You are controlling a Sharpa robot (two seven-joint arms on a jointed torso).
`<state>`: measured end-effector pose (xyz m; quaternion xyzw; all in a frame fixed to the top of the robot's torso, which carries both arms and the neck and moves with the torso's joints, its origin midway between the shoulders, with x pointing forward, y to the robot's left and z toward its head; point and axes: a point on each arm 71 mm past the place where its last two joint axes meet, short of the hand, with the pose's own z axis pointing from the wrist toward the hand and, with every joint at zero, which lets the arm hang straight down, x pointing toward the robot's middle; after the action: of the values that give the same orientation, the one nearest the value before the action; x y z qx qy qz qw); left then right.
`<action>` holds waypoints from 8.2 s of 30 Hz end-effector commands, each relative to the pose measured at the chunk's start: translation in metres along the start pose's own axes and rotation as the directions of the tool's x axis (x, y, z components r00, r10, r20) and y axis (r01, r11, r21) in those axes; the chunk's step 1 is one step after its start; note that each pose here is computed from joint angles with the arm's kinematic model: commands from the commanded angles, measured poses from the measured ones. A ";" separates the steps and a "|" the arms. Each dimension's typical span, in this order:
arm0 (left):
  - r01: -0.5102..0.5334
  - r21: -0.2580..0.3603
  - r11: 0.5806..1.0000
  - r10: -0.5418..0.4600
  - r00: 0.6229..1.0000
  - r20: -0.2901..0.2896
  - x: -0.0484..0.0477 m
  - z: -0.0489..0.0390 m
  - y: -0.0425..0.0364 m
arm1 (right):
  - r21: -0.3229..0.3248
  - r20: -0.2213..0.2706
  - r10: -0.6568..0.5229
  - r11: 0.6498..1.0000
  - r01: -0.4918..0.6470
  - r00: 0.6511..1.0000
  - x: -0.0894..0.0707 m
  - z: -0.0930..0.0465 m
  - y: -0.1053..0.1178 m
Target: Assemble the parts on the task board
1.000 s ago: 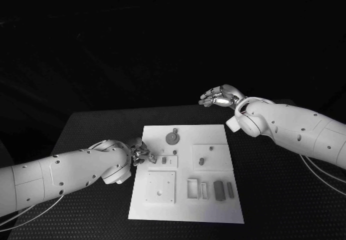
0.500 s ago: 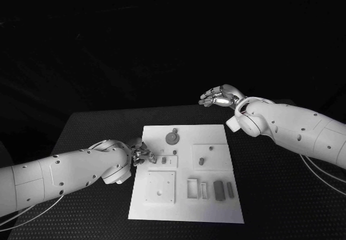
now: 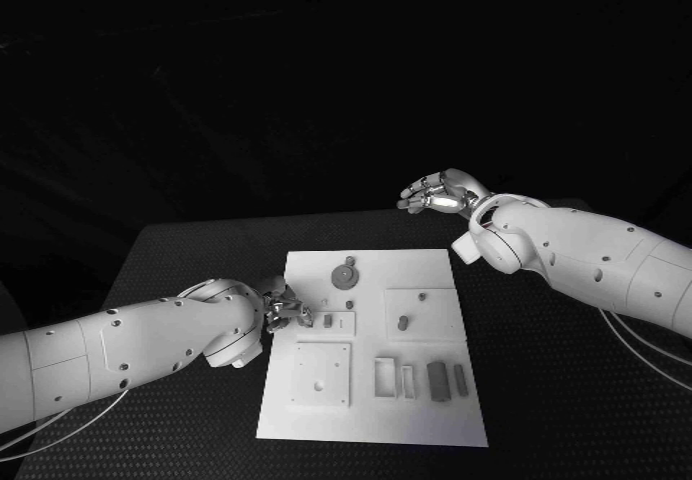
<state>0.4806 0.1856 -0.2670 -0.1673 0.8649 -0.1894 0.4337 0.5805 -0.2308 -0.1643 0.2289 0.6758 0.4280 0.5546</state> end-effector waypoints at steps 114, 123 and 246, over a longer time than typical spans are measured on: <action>-0.163 -0.066 0.984 0.141 0.955 -0.259 -0.0259 0.0267 -0.0180 | -0.006 -0.010 0.002 1.000 -0.002 1.000 0.004 0.002 0.002; -0.176 -0.055 0.983 0.154 0.949 -0.275 -0.0220 0.0286 -0.0259 | -0.007 -0.011 0.002 1.000 -0.002 1.000 0.004 0.003 0.002; 0.085 0.220 0.972 -0.086 0.996 -0.004 -0.0725 0.0133 -0.0468 | 0.004 0.003 0.002 1.000 -0.002 1.000 -0.002 -0.001 -0.002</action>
<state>0.5345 0.1874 -0.2164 -0.1422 0.8851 -0.1996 0.3957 0.5808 -0.2336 -0.1648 0.2325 0.6763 0.4246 0.5553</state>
